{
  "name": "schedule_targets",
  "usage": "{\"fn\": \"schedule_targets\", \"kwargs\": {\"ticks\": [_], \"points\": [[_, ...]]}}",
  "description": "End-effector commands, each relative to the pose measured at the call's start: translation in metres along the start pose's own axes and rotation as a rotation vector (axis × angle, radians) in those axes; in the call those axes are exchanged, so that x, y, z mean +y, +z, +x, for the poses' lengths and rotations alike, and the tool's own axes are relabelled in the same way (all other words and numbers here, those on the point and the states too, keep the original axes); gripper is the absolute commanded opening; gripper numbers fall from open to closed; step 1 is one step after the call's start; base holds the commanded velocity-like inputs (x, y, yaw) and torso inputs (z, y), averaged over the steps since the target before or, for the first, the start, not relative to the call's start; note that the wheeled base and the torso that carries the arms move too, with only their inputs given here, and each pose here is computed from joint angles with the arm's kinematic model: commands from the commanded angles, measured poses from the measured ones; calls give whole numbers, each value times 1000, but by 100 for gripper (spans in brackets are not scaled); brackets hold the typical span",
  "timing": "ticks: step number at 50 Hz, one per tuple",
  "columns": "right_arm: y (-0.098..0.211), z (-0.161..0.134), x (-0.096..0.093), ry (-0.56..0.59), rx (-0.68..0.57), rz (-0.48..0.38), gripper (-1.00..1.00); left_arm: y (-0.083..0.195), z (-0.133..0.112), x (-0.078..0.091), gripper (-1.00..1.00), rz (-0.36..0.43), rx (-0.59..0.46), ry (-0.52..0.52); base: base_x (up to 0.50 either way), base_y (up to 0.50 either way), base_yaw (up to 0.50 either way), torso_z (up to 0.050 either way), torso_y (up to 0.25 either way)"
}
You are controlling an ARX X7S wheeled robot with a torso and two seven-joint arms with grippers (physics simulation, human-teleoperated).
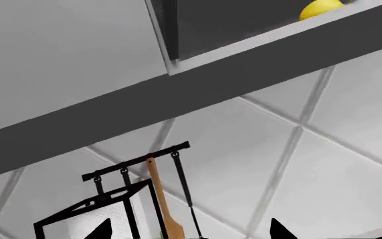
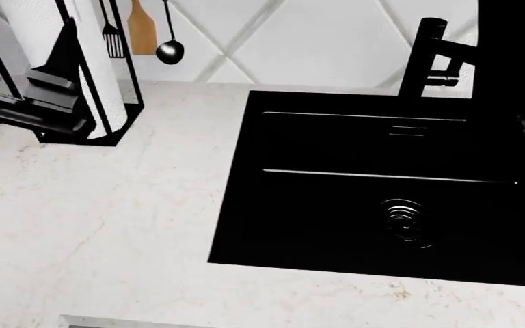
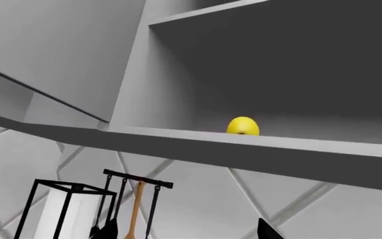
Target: Pick the lemon, brussel sprout from the counter and place them in the cabinet. Then close the cabinet.
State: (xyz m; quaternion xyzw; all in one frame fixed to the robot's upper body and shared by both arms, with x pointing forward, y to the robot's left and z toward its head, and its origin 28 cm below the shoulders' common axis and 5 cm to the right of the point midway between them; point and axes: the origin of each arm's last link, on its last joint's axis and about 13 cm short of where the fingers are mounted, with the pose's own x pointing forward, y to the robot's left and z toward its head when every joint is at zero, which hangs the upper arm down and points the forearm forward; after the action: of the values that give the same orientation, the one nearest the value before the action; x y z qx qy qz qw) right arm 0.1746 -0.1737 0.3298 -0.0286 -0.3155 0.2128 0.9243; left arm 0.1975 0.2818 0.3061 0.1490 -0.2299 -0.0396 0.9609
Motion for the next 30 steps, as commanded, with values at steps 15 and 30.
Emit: {"fn": "schedule_targets", "kwargs": {"ticks": [15, 30], "points": [[3, 2, -1, -2, -6, 0, 100, 11, 0, 26, 100, -105, 19, 229, 0, 0, 0, 0, 0], [3, 3, -1, 0, -8, 1, 100, 15, 9, 41, 100, -191, 48, 335, 0, 0, 0, 0, 0]]}}
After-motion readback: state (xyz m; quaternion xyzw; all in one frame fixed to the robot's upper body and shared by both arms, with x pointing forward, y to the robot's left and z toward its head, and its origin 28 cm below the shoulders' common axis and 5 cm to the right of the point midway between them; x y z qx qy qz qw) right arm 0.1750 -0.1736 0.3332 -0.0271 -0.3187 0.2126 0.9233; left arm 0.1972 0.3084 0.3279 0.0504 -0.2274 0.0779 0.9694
